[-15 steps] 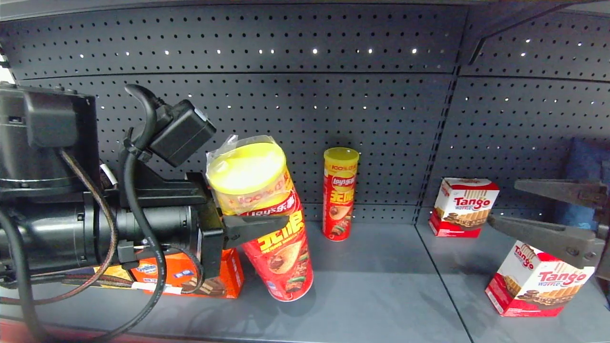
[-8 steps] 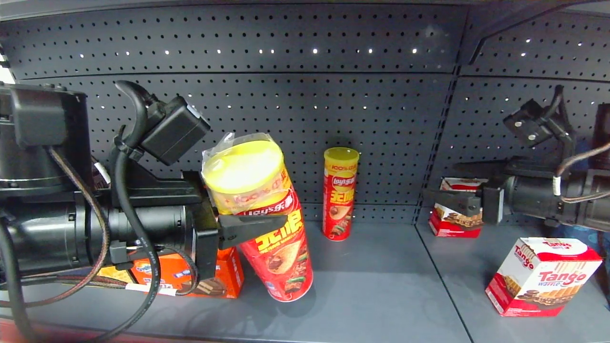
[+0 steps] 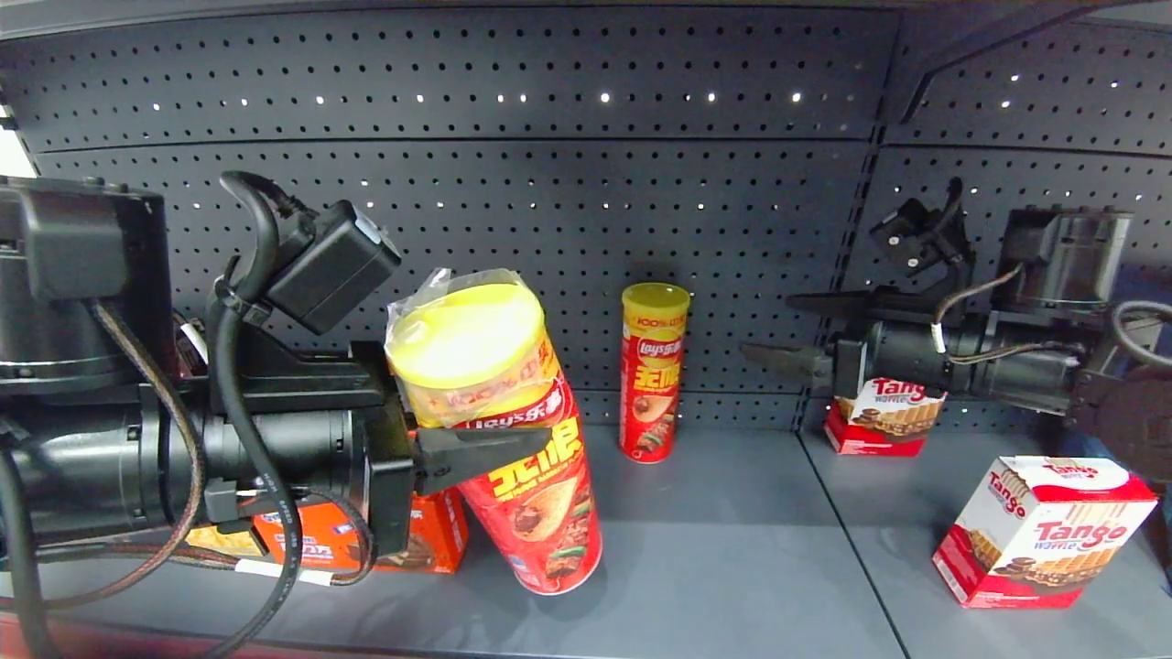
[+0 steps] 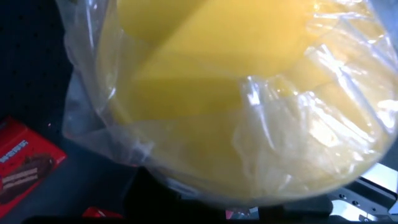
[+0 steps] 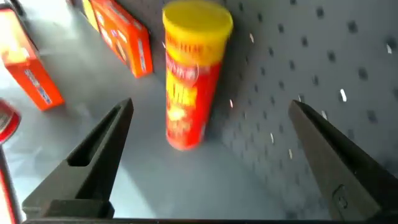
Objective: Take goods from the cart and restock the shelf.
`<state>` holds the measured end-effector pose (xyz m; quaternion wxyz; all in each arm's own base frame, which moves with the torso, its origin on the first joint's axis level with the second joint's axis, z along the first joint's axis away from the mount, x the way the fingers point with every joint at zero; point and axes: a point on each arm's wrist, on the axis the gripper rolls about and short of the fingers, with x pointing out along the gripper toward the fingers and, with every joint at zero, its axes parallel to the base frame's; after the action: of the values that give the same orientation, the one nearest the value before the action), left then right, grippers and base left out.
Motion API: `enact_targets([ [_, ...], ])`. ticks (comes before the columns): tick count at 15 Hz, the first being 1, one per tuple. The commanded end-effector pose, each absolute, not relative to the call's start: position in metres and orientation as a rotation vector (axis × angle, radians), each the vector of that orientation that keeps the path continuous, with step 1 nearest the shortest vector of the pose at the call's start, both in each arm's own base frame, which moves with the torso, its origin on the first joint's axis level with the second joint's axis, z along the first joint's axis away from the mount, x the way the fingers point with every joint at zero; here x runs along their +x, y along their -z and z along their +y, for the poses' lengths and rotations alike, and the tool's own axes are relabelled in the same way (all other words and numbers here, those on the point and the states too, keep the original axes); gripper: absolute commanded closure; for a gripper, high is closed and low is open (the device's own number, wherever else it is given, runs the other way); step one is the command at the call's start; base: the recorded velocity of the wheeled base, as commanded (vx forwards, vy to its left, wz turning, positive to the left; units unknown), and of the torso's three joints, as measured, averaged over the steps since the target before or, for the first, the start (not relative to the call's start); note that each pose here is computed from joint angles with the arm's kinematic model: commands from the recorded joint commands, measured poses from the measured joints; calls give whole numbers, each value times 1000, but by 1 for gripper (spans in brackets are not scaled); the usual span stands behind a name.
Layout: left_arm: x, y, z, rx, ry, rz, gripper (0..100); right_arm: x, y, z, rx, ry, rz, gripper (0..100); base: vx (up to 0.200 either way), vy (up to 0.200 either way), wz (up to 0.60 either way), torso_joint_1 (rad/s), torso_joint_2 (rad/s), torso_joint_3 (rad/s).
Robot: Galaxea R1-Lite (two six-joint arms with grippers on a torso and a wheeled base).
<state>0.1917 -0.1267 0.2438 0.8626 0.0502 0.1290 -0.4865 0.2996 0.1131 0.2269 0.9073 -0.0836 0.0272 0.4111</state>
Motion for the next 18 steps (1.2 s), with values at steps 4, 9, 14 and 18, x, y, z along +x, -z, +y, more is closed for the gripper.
enact_targets([
  [4,194,-246,-125,104,1013,260,100,331,-206,127,-161,-973,38,0,0,0,0,0,0,0],
  [9,193,-246,-125,100,1032,258,100,347,-197,137,-158,-1019,34,0,0,0,0,0,0,0],
  [14,194,-247,-124,98,1031,256,100,363,-182,150,-150,-1075,51,0,0,0,0,0,0,0],
  [18,195,-244,-121,96,1011,268,100,371,-166,162,-147,-1100,70,0,0,0,0,0,0,0],
])
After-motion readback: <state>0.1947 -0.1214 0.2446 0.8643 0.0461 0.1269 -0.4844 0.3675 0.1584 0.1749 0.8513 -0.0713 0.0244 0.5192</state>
